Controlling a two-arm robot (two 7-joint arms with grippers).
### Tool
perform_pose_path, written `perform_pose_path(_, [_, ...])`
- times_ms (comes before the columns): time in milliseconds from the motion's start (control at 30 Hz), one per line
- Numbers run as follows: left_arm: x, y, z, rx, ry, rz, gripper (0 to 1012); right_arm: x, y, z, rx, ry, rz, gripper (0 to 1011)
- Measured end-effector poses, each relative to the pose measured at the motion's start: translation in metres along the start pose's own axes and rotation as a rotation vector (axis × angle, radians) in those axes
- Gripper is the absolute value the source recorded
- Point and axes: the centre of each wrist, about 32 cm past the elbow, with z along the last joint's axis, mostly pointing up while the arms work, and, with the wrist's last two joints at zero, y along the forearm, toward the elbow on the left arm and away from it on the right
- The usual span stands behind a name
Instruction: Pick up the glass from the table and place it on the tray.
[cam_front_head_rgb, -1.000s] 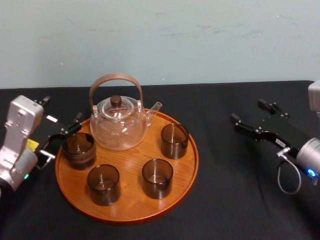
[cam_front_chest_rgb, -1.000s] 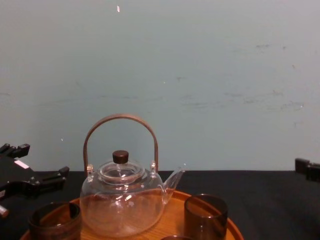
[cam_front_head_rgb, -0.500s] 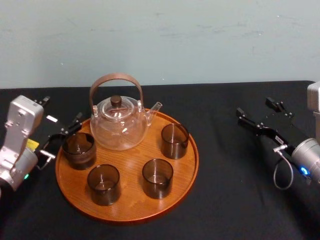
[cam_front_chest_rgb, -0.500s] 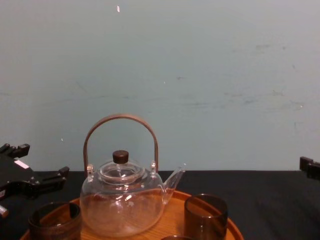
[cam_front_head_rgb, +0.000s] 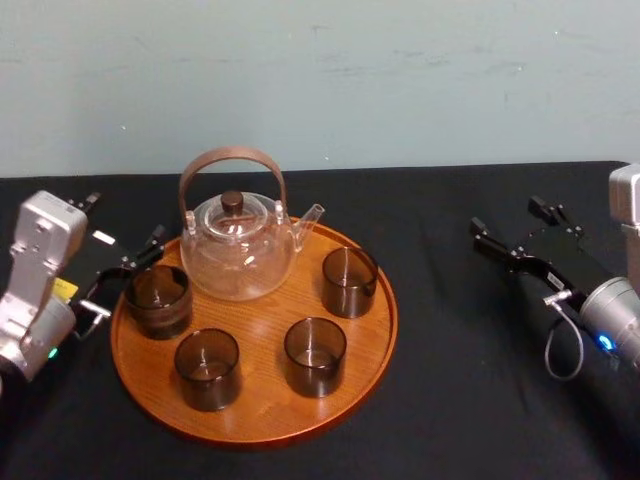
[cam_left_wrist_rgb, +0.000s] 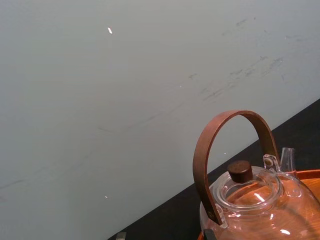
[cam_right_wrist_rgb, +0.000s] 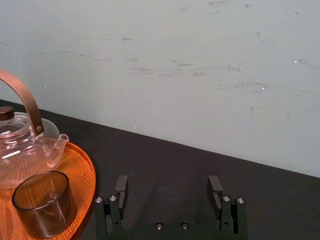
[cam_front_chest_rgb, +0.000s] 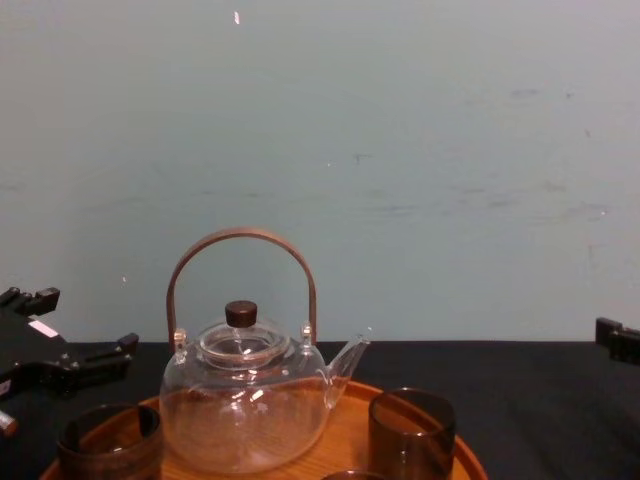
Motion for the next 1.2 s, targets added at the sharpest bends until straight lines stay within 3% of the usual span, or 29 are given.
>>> perform_pose_path(1200, [0.0000, 0.0000, 0.0000, 0.000, 0.000, 0.000, 1001, 0.0003, -0.0006, 0.0005, 0.001, 0.002, 0.003, 1002])
